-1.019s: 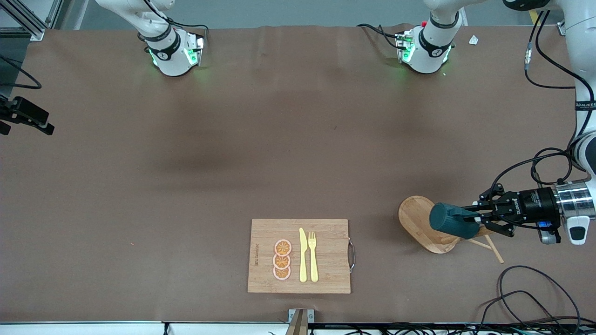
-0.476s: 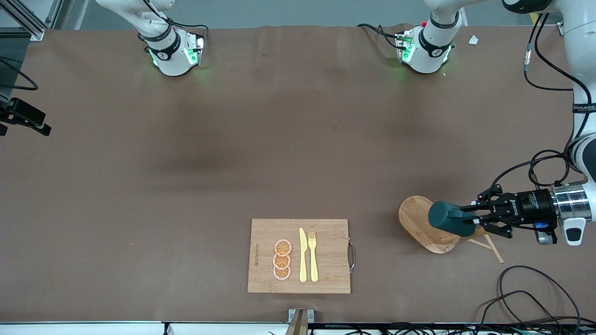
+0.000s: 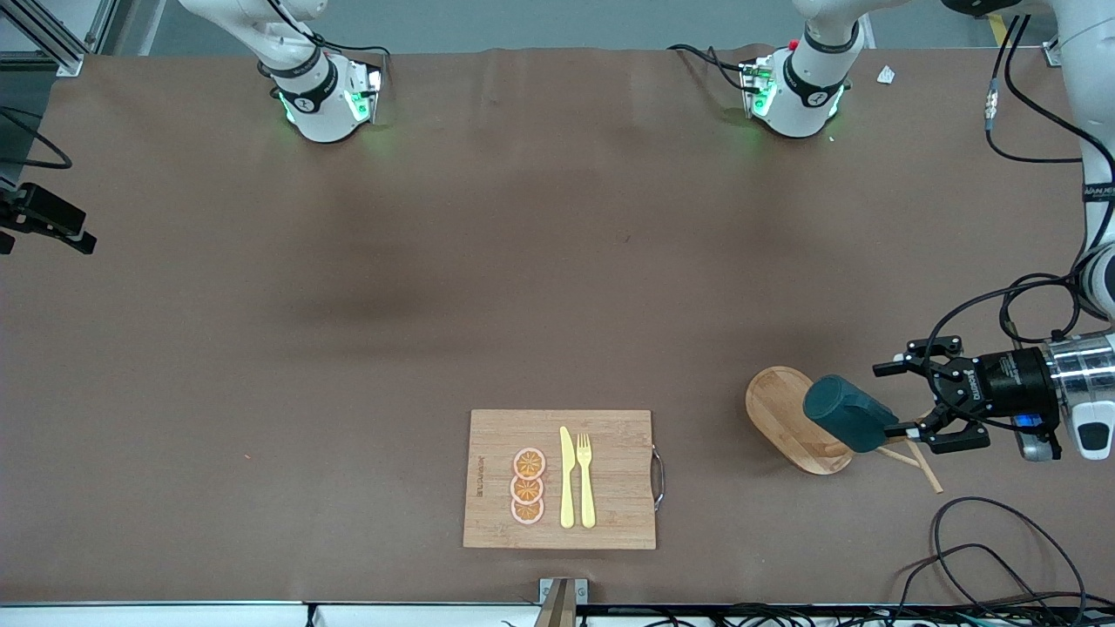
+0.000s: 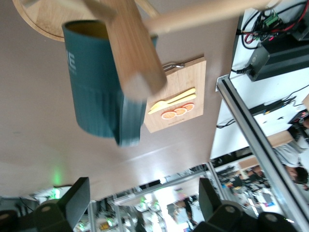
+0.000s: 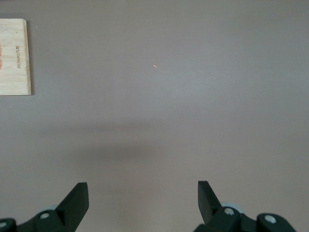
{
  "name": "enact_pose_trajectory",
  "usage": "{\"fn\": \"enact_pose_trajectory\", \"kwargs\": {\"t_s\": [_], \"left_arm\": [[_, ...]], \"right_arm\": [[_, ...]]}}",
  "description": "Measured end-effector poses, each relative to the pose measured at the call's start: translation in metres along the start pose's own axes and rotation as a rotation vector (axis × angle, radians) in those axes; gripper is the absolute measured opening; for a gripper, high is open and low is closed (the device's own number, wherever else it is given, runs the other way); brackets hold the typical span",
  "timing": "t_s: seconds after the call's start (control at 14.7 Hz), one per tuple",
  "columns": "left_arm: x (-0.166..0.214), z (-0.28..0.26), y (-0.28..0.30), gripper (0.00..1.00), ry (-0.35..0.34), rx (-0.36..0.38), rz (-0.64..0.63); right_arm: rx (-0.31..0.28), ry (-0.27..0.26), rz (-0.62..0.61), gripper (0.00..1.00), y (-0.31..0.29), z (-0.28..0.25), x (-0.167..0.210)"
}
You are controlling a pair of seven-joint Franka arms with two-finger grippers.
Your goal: Pass cup and hang on rack
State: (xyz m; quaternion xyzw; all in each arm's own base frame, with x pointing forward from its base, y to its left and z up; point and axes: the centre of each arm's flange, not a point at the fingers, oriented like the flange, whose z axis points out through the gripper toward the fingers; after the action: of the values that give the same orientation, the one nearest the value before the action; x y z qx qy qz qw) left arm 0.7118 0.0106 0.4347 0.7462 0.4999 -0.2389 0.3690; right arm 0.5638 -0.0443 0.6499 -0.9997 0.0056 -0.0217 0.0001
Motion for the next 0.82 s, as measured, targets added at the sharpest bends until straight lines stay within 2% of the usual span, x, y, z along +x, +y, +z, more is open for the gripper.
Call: {"fn": "enact_pose_trajectory", "kwargs": {"t_s": [0.2, 0.34, 0.61, 0.82], "left_arm": [[-0.053, 0.009, 0.009, 1.00, 0.129, 0.113, 0.123], [-0.091, 0.021, 0.014, 1.00, 0.253, 0.220, 0.240], [-0.152, 0.040, 0.014, 1.00, 0.488, 0.475, 0.550], [-0.186, 0.042, 0.007, 1.00, 0.586, 0.669, 0.730]], "right_arm": [[-0.001, 0.019, -0.002, 1.00, -0.001, -0.002, 0.002], [-0.001, 0.024, -0.003, 1.00, -0.002, -0.002, 0.003], [0.000, 0.022, -0.008, 1.00, -0.004, -0.001, 0.003], [-0.001, 0.022, -0.039, 1.00, -0.004, -0.001, 0.003]]}}
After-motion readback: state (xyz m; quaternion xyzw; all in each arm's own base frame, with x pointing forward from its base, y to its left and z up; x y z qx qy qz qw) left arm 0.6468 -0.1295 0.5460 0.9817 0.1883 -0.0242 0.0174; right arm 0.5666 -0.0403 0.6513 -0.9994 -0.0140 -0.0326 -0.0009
